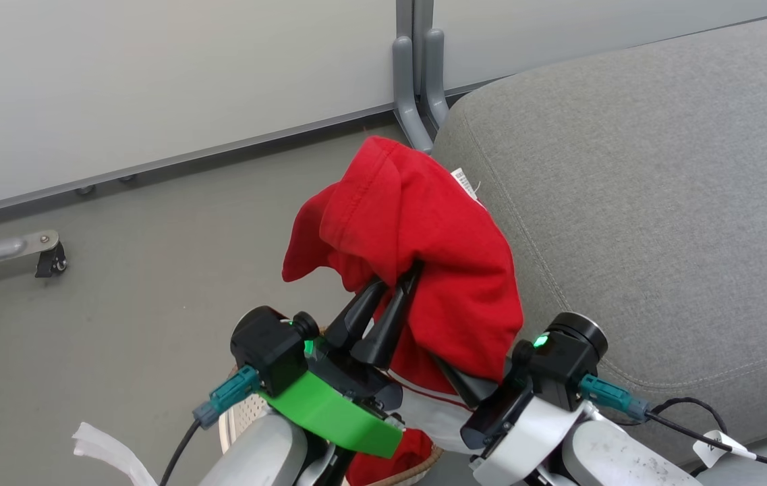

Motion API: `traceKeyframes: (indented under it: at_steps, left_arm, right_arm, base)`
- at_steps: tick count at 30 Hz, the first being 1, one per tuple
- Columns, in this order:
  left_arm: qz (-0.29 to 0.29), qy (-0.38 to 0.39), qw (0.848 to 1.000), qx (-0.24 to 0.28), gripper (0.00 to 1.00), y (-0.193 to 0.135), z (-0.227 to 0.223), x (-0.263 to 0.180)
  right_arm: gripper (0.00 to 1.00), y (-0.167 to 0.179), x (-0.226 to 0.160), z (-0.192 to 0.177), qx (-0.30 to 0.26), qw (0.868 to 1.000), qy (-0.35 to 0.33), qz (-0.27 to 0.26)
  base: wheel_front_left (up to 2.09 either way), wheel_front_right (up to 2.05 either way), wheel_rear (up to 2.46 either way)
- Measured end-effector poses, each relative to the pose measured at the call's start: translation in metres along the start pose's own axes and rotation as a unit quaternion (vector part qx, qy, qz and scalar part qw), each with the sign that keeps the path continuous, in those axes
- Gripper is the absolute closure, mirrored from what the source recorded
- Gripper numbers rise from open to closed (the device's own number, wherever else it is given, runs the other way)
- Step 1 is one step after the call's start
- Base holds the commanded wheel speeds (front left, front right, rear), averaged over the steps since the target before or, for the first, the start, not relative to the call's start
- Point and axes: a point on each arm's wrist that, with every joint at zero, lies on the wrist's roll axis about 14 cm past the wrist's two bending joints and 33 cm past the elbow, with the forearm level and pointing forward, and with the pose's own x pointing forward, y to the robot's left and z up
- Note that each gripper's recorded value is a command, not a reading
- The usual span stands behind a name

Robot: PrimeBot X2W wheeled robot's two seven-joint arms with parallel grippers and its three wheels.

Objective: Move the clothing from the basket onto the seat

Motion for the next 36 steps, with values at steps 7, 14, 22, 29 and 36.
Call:
traceKeyframes:
  at_steps: [7,14,22,29,36]
  left_arm:
    - [0.004,0.002,1.0,-0.001,1.0,0.004,-0.002,-0.001]
    - [0.023,0.028,0.999,-0.019,0.0,0.015,-0.018,-0.007]
    - [0.051,0.032,0.998,-0.003,0.0,0.035,-0.018,-0.013]
    - [0.101,0.036,0.994,0.014,0.0,0.062,-0.016,-0.034]
    - [0.18,0.059,0.981,0.038,0.0,0.098,-0.023,-0.079]
  right_arm:
    - [1.0,-0.005,0.0,-0.001,0.0,1.0,0.002,-0.005]
    - [1.0,-0.007,0.002,0.002,0.0,1.0,-0.004,-0.01]
    - [1.0,-0.019,0.007,0.019,-0.009,0.999,-0.036,-0.033]
    - [1.0,-0.028,0.009,0.035,-0.024,0.997,-0.062,-0.048]
    - [1.0,-0.032,0.01,0.046,-0.054,0.994,-0.076,-0.053]
  base:
    - [0.0,0.0,0.0]
    - [0.0,0.0,0.0]
    - [0.0,0.0,0.0]
    - [0.0,0.0,0.0]
    - [0.0,0.0,0.0]
